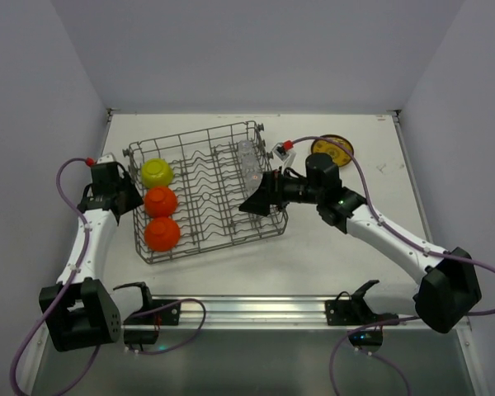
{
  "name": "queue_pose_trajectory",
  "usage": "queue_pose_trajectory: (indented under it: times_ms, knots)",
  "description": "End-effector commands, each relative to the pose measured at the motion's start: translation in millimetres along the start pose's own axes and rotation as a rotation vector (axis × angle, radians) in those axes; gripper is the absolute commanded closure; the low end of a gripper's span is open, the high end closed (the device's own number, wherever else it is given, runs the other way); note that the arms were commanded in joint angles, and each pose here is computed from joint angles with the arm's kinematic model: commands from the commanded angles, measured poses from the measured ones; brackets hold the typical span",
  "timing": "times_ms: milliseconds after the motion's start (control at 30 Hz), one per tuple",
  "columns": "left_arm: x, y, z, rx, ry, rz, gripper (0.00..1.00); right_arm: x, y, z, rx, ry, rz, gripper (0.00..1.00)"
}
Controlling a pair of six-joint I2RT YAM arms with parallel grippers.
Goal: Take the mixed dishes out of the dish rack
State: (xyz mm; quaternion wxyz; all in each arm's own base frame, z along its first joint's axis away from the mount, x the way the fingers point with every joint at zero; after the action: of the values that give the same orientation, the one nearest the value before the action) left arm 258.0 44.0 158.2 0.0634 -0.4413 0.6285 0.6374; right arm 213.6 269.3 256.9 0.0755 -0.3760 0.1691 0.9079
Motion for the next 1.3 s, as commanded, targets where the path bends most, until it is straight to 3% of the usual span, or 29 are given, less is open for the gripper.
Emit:
queue_pose_trajectory:
  times_ms: [0, 300, 467, 667, 833, 967, 1100, 1267]
  knots:
    - [-16.5, -1.7, 3.8, -0.033, -0.035, -0.06, 0.52, -15.6, -1.1, 20.4, -0.083, 0.04, -0.022, 0.01]
    - [-8.2, -14.2, 6.2, -0.046, -0.049, -0.029, 0.71, -15.3, -34.5, 43.8, -0.103, 0.06, 0.014, 0.01]
    - [-4.1, -18.6, 7.7, -0.049, -0.056, -0.022, 0.72, -4.3, -72.1, 46.0, -0.067, 0.003, 0.056, 0.01]
    - [1.3, -26.1, 13.0, -0.099, -0.091, -0.002, 0.73, -3.5, -102.0, 35.1, 0.019, -0.135, -0.013, 0.01]
    - [1.8, -27.3, 7.9, -0.079, -0.108, 0.007, 0.73, 8.1, -122.9, 26.3, 0.03, -0.185, 0.015, 0.02]
    - [1.6, -28.1, 7.3, -0.075, -0.11, 0.007, 0.82, 18.3, -139.7, 18.4, 0.055, -0.215, 0.049, 0.02]
    - [2.7, -29.0, 6.7, -0.069, -0.11, 0.012, 0.98, 28.7, -161.0, 12.0, 0.104, -0.271, 0.071, 0.02]
    - [2.7, -29.6, 6.8, -0.07, -0.11, 0.009, 1.0, 46.8, -189.0, -2.3, 0.208, -0.293, 0.107, 0.02]
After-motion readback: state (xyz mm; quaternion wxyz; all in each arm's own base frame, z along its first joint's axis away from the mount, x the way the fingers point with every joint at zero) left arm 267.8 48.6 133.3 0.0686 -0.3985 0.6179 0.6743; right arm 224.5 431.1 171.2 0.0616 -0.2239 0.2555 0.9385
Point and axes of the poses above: each gripper's point midway between its finger pads, its own y axis back along the fingers, its own z axis along the line the jaws close on, x = y × z, the point moved 5 cm from there along y, back along the fingers, and after that the axes turned 3 degrees about y, right-handed, at the moved point
